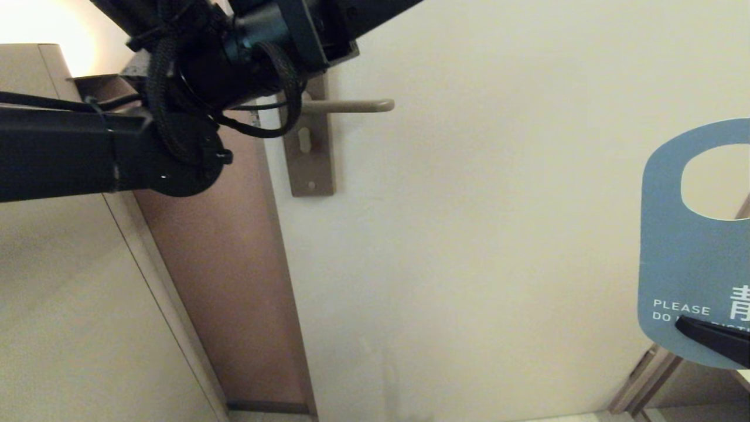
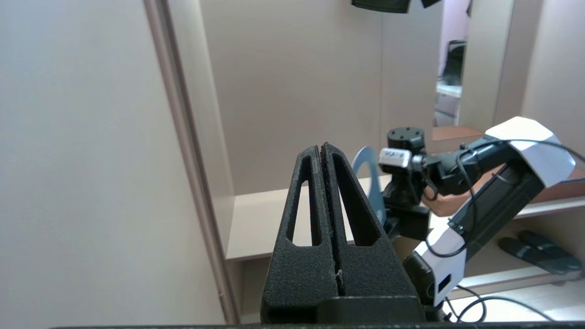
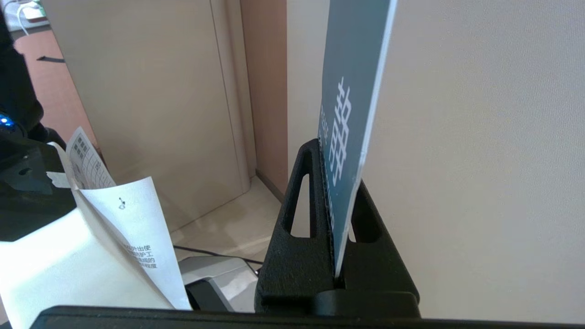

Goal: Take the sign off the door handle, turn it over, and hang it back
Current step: Hang the sign back with the other side facing out

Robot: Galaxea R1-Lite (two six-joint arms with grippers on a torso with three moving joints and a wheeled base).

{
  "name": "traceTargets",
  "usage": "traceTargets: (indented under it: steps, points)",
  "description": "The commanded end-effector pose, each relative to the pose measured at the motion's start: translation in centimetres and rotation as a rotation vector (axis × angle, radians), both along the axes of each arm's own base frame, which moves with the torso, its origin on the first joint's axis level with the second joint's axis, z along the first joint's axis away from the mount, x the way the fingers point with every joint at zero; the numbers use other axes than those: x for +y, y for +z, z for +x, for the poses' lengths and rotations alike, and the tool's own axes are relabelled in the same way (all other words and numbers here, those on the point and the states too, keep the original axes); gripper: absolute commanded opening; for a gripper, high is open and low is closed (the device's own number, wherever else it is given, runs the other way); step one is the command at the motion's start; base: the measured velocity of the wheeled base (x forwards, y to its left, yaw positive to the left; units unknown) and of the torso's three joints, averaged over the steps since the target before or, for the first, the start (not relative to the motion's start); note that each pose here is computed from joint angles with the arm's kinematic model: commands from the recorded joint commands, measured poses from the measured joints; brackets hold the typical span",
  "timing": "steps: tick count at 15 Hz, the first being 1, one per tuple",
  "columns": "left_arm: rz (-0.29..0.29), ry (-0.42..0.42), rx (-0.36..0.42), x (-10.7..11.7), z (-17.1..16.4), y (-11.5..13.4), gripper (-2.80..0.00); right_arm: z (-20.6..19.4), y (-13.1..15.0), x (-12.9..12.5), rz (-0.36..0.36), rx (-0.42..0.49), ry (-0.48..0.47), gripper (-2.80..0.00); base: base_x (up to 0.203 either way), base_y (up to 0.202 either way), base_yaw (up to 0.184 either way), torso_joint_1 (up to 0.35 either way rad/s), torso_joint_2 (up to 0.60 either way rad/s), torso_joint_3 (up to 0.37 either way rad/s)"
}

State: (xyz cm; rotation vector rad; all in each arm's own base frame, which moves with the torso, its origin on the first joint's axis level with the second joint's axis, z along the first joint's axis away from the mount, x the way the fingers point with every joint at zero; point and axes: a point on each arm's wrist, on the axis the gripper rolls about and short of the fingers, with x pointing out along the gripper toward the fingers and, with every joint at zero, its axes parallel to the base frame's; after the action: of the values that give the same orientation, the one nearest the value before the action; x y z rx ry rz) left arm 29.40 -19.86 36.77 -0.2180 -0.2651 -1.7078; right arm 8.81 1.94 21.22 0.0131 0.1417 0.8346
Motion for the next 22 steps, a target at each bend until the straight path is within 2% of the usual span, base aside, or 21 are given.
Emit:
traceTargets:
  steps: [1, 3, 5, 7, 8, 10, 11, 13, 17, 21, 22]
  points:
    - [0.005, 0.025, -0.012, 2.8, -3.4, 2.3, -2.8, 0.0, 0.0, 0.0, 0.0, -0.001, 0.005, -2.8, 0.0, 0.0, 0.0, 0.0, 0.0, 0.0]
    - [0.053, 0.048, 0.049, 4.2, -5.4, 2.0, -2.8, 0.0, 0.0, 0.0, 0.0, 0.0, 0.004, -2.8, 0.0, 0.0, 0.0, 0.0, 0.0, 0.0]
    - [0.12, 0.085, 0.155, 5.3, -7.1, 0.4, -2.8, 0.0, 0.0, 0.0, 0.0, 0.0, 0.004, -2.8, 0.0, 0.0, 0.0, 0.0, 0.0, 0.0]
    - [0.201, 0.208, 0.282, 6.5, -8.6, -1.9, -2.8, 0.0, -0.1, 0.0, -0.002, 0.002, -0.006, -2.8, 0.0, 0.0, 0.0, 0.0, 0.0, 0.0]
    - [0.249, 0.317, 0.304, 6.9, -9.0, -3.4, -2.8, 0.0, -0.1, 0.0, -0.004, 0.002, -0.017, -2.8, 0.0, 0.0, 0.0, 0.0, 0.0, 0.0]
    - [0.324, 0.49, 0.27, 7.5, -9.6, -5.9, -2.8, 0.0, -0.1, 0.0, -0.004, 0.002, -0.018, -2.8, 0.0, 0.0, 0.0, 0.0, 0.0, 0.0]
    - [0.338, 0.548, 0.257, 8.0, -10.3, -6.5, -2.8, 0.0, -0.1, 0.0, -0.004, 0.002, -0.018, -2.8, 0.0, 0.0, 0.0, 0.0, 0.0, 0.0]
    - [0.345, 0.637, 0.262, 9.1, -11.9, -7.3, -2.8, 0.1, -0.1, 0.0, -0.004, 0.003, -0.018, -2.8, 0.0, 0.0, 0.0, 0.0, 0.0, 0.0]
    - [0.389, 1.031, 0.29, 12.2, -13.7, -10.2, -2.8, 0.0, 0.1, 0.0, -0.005, -0.005, -0.024, -2.8, 0.0, 0.0, 0.0, 0.0, 0.0, 0.0]
    - [0.422, 1.272, 0.278, 16.2, -15.9, -13.4, -2.8, 0.0, 0.2, 0.0, -0.005, -0.01, -0.025, -2.8, 0.0, 0.0, 0.0, 0.0, 0.0, 0.0]
    - [0.412, 1.328, 0.268, 17.1, -16.5, -14.3, -2.8, 0.0, 0.2, -0.1, -0.005, -0.009, -0.027, -2.8, 0.0, 0.0, 0.0, 0.0, 0.0, 0.0]
